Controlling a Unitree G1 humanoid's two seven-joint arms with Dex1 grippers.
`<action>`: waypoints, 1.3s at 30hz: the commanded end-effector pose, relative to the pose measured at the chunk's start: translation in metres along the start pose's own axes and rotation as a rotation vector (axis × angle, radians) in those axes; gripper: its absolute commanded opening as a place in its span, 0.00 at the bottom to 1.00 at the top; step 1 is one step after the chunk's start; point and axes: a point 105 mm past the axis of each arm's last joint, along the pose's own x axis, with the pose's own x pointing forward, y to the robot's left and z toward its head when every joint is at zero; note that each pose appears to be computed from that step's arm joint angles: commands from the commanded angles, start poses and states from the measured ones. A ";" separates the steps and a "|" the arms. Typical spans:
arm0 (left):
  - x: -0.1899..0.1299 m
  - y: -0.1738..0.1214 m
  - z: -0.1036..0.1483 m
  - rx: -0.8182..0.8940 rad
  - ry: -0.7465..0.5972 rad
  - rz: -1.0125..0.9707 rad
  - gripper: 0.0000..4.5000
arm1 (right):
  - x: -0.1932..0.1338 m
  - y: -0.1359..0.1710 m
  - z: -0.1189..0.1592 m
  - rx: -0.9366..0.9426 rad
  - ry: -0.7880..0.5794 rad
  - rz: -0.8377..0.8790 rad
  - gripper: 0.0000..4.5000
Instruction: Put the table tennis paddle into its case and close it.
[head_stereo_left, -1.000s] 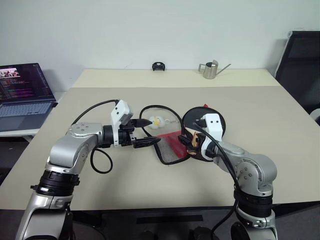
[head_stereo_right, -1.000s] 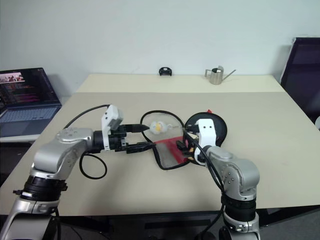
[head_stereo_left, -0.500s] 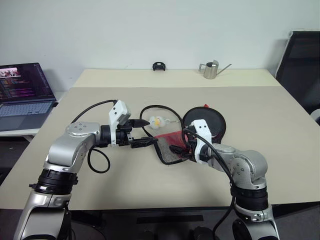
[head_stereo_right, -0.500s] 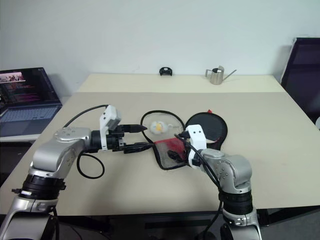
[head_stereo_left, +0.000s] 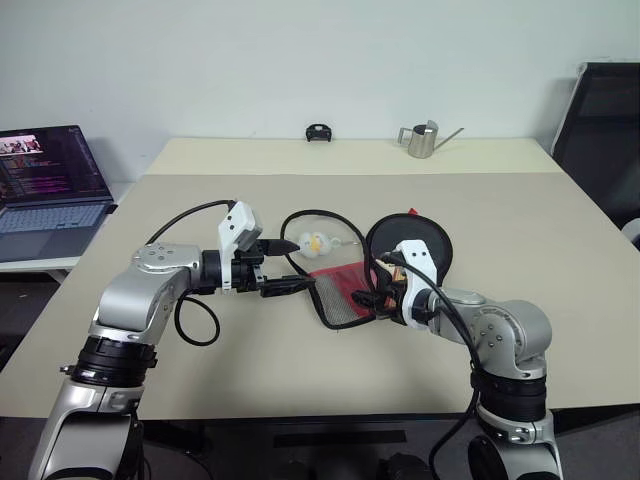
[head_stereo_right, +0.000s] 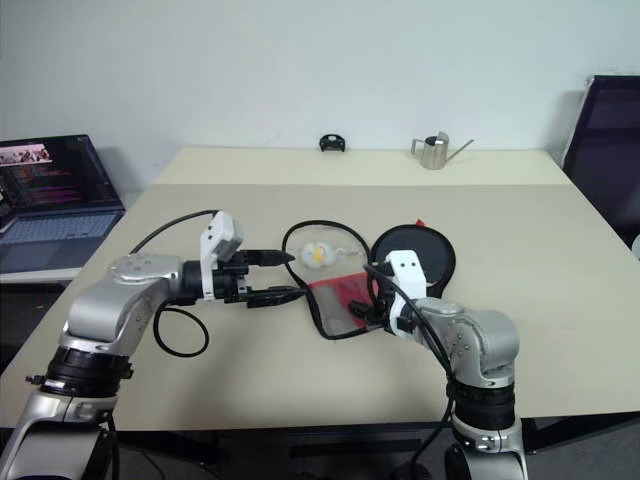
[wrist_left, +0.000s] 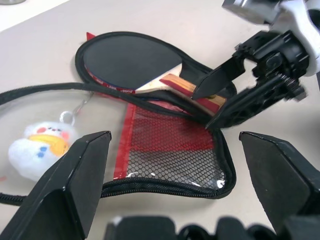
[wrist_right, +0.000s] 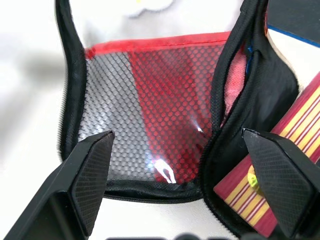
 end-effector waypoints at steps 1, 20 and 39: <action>-0.008 0.021 0.008 0.065 -0.006 0.120 1.00 | -0.025 0.019 0.042 -0.033 -0.165 0.126 1.00; 0.000 0.048 -0.062 -0.075 0.183 0.271 1.00 | -0.105 -0.015 0.066 -0.585 -0.245 0.205 1.00; 0.080 0.033 -0.053 -0.036 0.126 0.136 1.00 | -0.113 0.005 0.070 -0.607 -0.259 0.338 1.00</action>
